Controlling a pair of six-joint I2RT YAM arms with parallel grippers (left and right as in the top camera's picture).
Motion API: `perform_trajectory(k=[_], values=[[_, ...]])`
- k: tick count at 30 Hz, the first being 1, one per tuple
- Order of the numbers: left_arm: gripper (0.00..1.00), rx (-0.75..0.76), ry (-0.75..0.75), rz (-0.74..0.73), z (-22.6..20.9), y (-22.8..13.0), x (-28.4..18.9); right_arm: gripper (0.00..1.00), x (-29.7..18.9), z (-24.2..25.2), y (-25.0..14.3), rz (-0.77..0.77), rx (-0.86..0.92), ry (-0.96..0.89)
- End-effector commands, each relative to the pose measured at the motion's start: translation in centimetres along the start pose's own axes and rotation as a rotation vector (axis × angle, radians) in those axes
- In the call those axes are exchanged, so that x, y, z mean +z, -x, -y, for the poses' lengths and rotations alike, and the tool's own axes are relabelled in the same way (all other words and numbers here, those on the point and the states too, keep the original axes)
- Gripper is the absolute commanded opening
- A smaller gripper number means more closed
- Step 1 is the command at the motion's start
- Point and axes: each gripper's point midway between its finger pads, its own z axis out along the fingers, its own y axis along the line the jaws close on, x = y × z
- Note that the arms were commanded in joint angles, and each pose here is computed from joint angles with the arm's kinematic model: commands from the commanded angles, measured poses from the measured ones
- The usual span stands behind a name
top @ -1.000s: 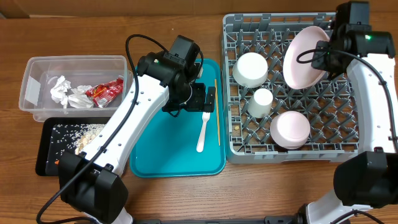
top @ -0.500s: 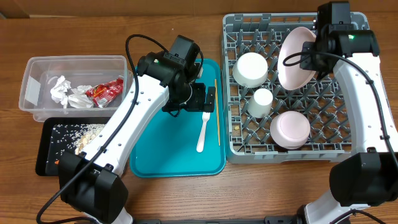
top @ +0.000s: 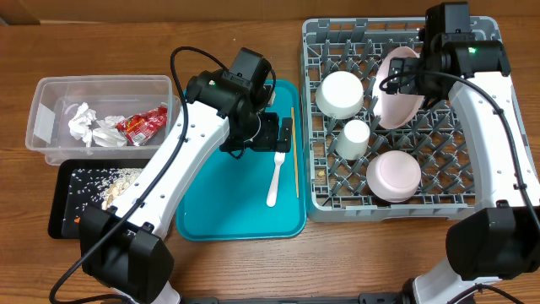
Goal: Sort waste into correct bins and load items into the dishwasher
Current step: 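Lower the plate upright into the slots and open the right gripper, then move the right gripper over the white fork on the teal tray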
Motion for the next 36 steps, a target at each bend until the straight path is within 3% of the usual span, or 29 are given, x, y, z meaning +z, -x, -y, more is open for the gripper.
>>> perform_trajectory(k=[1, 6, 14, 17, 29, 36], values=[[1.0, 0.028, 0.003, 0.005, 0.2, 0.2, -0.1, 1.0, -0.1, -1.0, 0.0, -0.003, 0.001, 0.053], [1.0, 0.028, 0.003, 0.005, 0.2, 0.2, -0.1, 1.0, -2.1, -4.0, 0.1, 0.01, -0.013, 0.225], [1.0, 0.028, 0.003, 0.005, 0.2, 0.2, -0.1, 1.0, -12.4, -10.0, -1.5, 0.079, -0.082, 0.634], [1.0, 0.028, 0.003, 0.005, 0.2, 0.2, -0.1, 1.0, -13.1, -10.5, -3.8, 0.021, -0.159, 0.646], [1.0, -0.003, -0.026, 0.054, 0.8, 1.4, -0.1, 1.0, -13.3, -12.0, -10.6, -0.277, -0.15, 0.723], [1.0, -0.042, 0.025, 0.049, -1.2, 1.5, -0.4, 1.0, -11.9, -13.9, -14.3, -0.393, -0.215, 0.725]])
